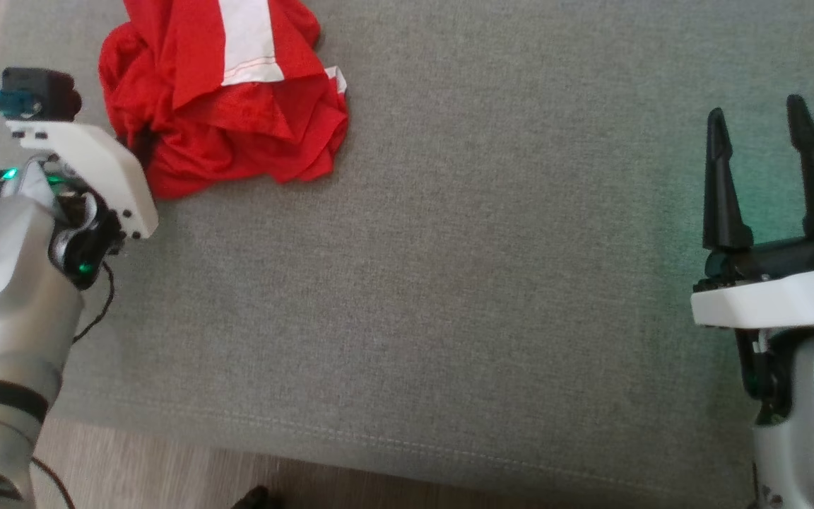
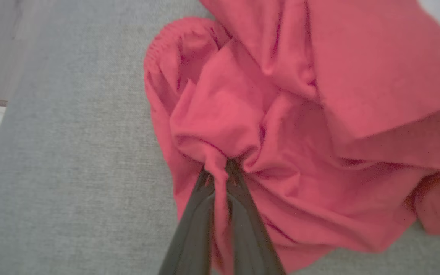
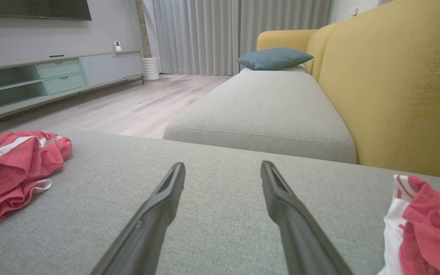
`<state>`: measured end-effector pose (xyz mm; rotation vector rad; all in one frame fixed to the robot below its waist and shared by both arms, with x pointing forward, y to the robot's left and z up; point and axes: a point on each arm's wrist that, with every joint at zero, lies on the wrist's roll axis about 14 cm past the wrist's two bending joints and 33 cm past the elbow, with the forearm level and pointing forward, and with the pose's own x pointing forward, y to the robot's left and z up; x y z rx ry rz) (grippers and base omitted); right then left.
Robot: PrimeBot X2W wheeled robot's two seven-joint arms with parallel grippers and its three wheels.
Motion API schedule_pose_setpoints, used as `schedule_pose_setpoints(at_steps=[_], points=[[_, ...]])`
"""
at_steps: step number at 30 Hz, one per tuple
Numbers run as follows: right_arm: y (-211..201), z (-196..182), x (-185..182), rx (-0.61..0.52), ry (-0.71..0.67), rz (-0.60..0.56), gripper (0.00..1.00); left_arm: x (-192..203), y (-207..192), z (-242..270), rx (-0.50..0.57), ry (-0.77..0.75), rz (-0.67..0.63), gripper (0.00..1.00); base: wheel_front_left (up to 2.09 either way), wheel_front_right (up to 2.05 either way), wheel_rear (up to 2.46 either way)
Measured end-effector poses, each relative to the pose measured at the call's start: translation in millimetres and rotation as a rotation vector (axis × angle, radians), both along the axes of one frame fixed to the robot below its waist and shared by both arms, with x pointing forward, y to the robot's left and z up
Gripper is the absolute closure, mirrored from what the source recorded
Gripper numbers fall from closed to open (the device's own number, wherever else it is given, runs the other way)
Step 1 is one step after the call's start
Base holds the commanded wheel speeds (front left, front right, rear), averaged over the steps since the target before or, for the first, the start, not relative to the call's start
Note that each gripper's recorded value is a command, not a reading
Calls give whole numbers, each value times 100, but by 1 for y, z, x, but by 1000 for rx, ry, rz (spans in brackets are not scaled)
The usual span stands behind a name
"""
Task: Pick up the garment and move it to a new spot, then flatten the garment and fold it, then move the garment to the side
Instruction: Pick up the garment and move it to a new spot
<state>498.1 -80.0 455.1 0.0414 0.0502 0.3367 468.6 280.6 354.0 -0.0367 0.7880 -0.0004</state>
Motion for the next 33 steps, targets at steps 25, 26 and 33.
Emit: schedule_pose_setpoints(at_steps=[25, 26, 33], points=[[-25, 79, -63, 124, -160, -70, 0, 15, -135, 286, -246, -1018, -245, 100, 0, 0, 0], [-28, 81, -66, 128, -165, -79, 0, 10, -151, 291, -275, -1021, -272, 100, 0, 0, 0], [-54, 89, -79, 129, -193, -146, 0, -33, -241, 315, -476, -1012, -427, 100, 0, 0, 0]])
